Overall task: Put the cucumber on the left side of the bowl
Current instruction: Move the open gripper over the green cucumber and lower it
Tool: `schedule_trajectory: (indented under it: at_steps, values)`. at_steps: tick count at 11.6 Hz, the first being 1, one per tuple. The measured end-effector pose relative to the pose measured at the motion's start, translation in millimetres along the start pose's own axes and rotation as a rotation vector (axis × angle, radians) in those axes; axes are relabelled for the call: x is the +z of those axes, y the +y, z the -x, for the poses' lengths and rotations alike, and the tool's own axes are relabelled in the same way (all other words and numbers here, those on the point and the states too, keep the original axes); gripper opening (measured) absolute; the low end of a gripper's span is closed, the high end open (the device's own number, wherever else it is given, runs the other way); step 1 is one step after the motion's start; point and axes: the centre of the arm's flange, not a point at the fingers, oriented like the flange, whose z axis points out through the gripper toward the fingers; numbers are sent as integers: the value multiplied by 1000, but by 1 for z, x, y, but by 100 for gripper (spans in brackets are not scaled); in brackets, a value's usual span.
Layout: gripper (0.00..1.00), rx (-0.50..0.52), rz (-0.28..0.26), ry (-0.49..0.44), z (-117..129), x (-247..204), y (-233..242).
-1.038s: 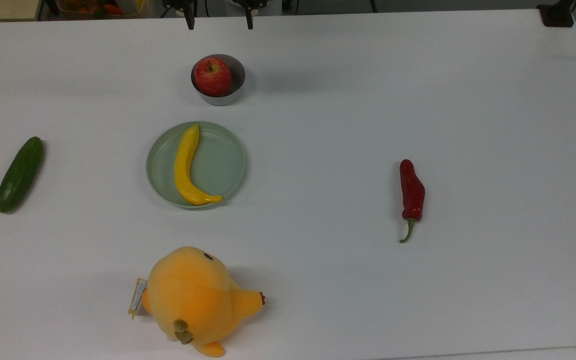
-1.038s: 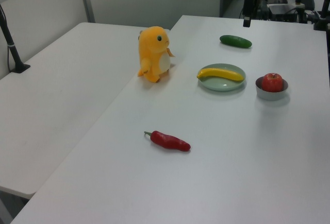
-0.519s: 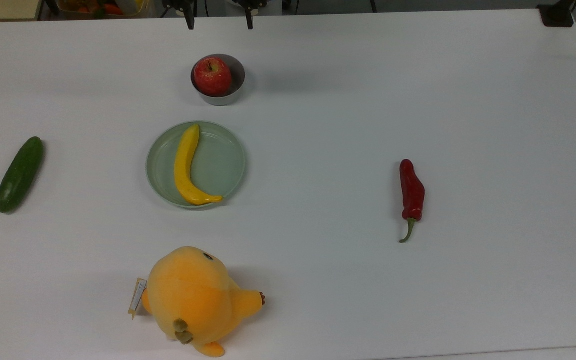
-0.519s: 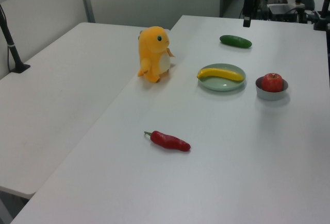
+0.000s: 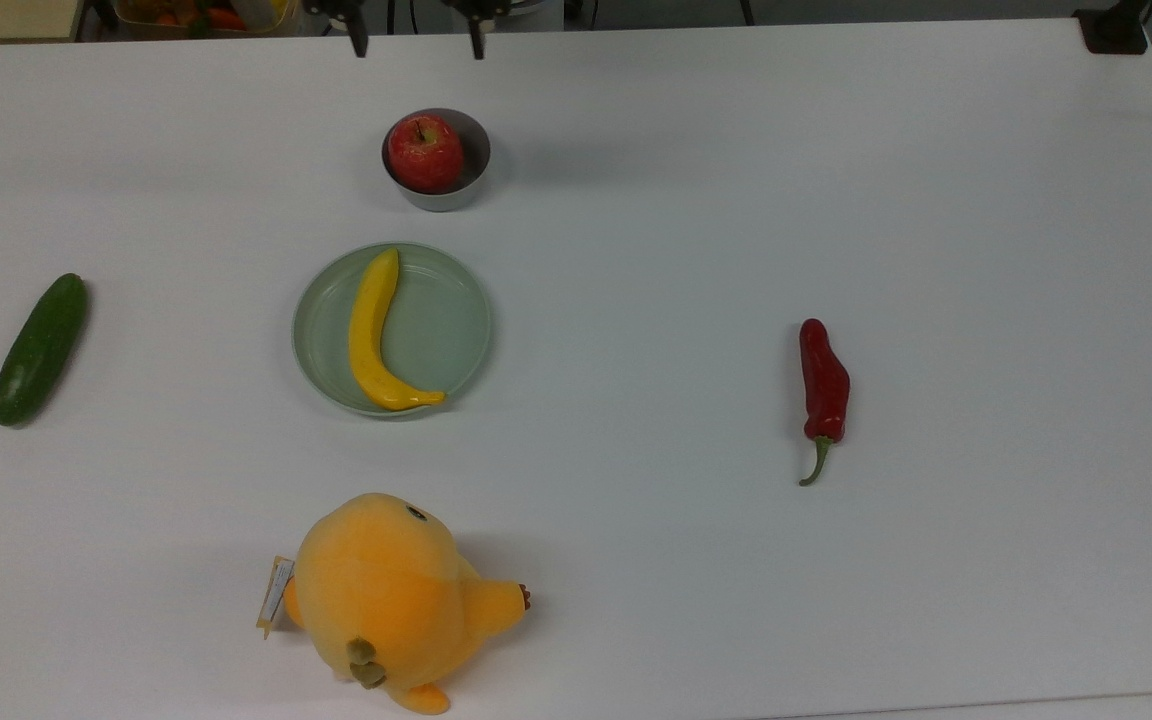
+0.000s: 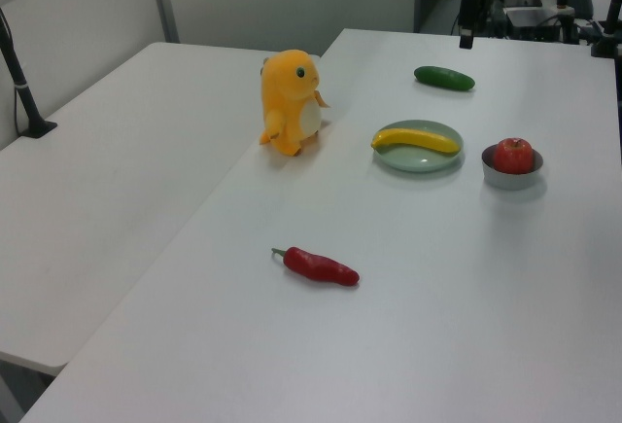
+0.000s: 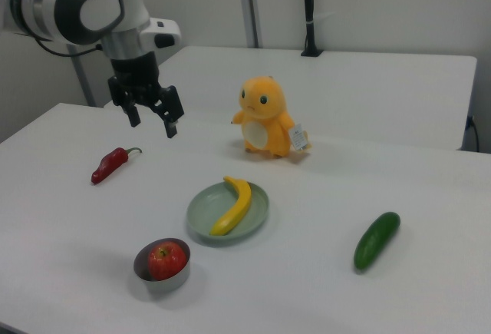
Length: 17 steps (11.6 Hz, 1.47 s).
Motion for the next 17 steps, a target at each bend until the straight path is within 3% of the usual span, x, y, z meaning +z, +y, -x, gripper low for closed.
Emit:
schedule_trajectory:
  at_steps: [4,7,11,17]
  values:
    - [100,82,8,-1,1,0,50]
    - [100,68,23,19,-7,4,101]
    - [100,115,54,127,-19,3,150]
    - [100,193,125,244,-51,58,216]
